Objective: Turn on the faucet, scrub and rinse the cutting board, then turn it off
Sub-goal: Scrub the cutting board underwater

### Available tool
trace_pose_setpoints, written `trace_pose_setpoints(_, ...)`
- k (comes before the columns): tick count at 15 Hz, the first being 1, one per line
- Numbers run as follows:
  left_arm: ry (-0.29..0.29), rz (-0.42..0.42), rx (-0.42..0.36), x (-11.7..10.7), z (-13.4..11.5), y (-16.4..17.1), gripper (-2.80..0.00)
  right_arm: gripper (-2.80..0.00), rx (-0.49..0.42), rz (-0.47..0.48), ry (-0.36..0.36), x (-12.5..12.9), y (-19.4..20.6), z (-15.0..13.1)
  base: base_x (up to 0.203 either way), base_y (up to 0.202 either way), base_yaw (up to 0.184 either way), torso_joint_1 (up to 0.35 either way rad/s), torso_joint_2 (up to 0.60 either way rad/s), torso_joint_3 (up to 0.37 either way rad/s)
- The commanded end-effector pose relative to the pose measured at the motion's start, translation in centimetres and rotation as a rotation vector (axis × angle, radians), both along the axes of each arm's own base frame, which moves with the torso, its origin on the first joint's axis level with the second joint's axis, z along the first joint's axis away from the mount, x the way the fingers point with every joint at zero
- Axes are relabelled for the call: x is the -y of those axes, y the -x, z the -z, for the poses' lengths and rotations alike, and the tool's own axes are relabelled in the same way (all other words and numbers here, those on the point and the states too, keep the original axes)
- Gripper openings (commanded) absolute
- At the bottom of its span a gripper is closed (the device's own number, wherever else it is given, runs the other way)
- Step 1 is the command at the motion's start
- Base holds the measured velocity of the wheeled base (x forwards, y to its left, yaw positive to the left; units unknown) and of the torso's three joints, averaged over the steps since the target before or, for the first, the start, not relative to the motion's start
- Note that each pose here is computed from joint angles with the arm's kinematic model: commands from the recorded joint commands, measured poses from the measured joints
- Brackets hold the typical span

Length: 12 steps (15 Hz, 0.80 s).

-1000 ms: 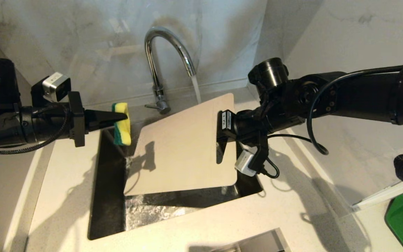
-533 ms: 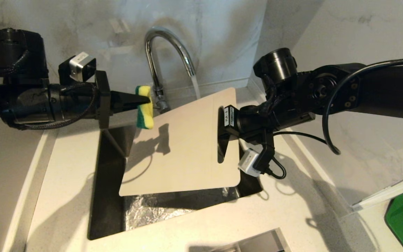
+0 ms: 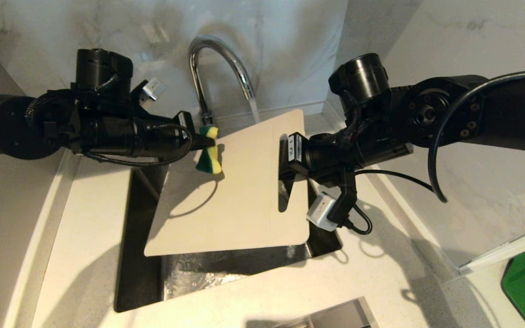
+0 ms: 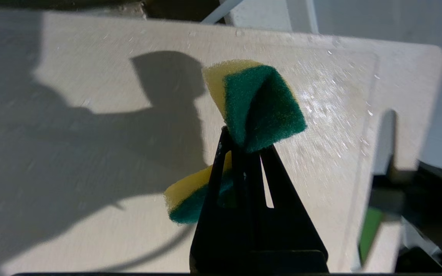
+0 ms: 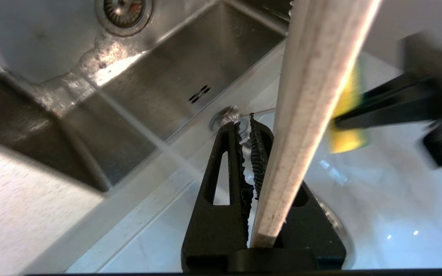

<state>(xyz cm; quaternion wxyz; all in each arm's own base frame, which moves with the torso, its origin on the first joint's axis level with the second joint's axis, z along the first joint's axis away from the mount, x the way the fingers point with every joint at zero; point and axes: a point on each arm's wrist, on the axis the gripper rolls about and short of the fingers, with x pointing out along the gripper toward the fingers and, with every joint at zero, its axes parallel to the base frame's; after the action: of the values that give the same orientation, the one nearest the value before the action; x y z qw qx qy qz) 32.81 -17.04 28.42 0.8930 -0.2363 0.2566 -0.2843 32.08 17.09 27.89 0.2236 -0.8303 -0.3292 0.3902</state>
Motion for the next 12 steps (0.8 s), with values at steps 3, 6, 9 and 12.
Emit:
trace_pose_setpoints(3, 0.011, 0.068, -0.052, 1.1, 1.1, -1.0, -2.8, -2.8, 0.008, -0.015, 0.006, -0.1, 0.3, 0.0, 0.0, 0.0, 0.0, 0.0, 0.0, 0.0)
trace_pose_setpoints(6, 0.04, 0.094, -0.065, 2.1, -0.2, -0.3, -2.8, -2.8, 0.009, -0.015, 0.006, -0.1, 0.3, -0.1, 0.0, 0.0, 0.0, 0.0, 0.0, 0.0)
trace_pose_setpoints(9, 0.053, 0.108, -0.098, 3.2, 0.1, -0.3, -2.8, -2.8, 0.008, -0.015, 0.006, -0.1, 0.3, 0.0, 0.0, 0.0, 0.0, 0.0, 0.0, 0.0)
trace_pose_setpoints(12, 0.042, 0.096, -0.13, 3.1, 1.2, -0.8, -2.8, -2.8, 0.015, -0.015, 0.003, 0.0, 0.5, -0.3, 0.0, 0.0, 0.0, 0.0, 0.0, 0.0)
